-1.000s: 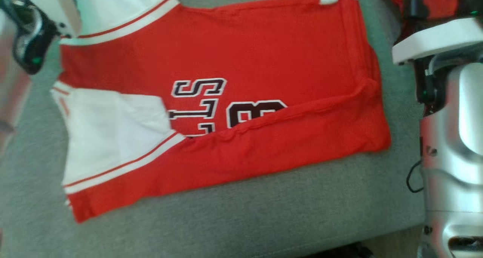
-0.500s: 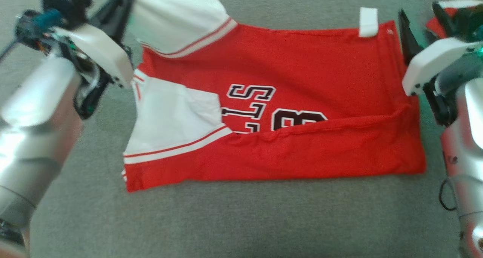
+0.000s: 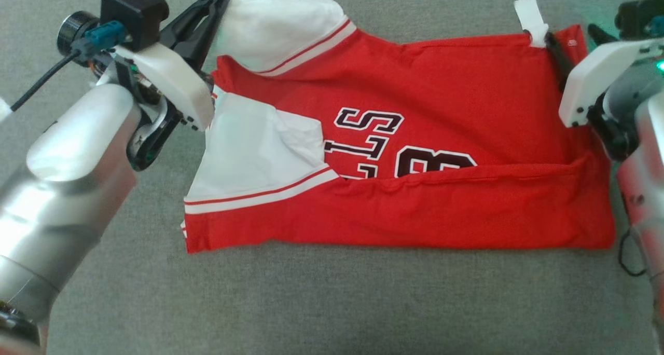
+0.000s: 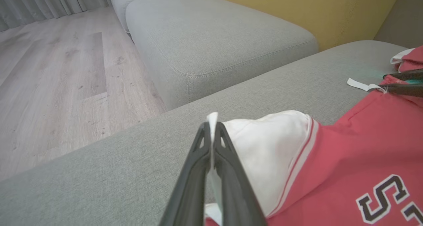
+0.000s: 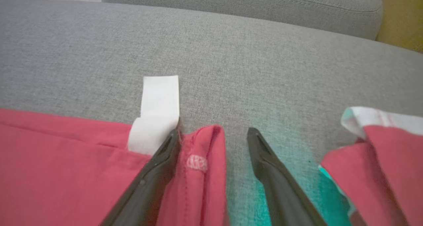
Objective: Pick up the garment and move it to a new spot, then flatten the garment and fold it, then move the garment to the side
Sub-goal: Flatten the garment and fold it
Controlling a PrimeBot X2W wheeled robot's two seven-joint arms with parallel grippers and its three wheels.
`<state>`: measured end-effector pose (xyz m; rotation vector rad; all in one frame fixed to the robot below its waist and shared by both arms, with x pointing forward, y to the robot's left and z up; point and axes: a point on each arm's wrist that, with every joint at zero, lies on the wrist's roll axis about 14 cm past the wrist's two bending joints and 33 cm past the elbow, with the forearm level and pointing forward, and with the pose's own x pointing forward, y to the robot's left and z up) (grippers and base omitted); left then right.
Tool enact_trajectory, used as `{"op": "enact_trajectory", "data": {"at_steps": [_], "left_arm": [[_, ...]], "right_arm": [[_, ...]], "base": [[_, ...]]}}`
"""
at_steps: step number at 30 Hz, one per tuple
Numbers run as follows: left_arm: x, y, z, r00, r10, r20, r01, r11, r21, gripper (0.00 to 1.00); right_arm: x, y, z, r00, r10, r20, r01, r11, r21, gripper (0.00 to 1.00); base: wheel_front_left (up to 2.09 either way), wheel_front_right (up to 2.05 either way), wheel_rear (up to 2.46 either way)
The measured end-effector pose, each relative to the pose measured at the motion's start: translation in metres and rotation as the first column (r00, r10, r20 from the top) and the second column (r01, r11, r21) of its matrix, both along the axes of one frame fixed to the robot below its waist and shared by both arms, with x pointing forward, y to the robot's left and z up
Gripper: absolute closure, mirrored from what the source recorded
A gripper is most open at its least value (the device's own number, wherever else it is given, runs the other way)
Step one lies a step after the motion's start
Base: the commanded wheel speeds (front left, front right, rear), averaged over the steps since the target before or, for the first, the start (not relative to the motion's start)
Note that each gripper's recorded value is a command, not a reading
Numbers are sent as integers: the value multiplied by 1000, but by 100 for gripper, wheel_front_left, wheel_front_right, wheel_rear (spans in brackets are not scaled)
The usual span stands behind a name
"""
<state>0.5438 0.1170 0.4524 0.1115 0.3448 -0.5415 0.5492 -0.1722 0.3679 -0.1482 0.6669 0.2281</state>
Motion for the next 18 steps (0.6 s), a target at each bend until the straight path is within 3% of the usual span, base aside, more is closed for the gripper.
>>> {"op": "enact_trajectory", "data": {"at_steps": [6, 7, 8, 13, 18], "left_arm": [[1, 2, -14, 999, 3, -32, -3, 1000, 13, 100], [1, 2, -15, 999, 4, -36, -3, 1000, 15, 100], [2, 2, -15, 999, 5, -37, -4, 1000, 17, 100], [13, 10, -13, 999, 30, -19, -29, 999, 35, 100], [35, 20, -3, 997, 69, 25, -70, 997, 34, 100]], "right_arm": [[12, 6, -6, 1000, 18, -26, -17, 1000, 5, 0], [13, 6, -6, 999, 19, -30, -19, 1000, 6, 81], [14, 6, -6, 999, 21, -34, -21, 1000, 5, 100], [18, 5, -1, 1000, 20, -19, -20, 1000, 15, 100], [31, 4, 16, 999, -18, 31, 15, 996, 87, 100]], "base": [[0, 0, 0], [0, 0, 0], [0, 0, 0], [0, 0, 0], [0, 0, 0]]}}
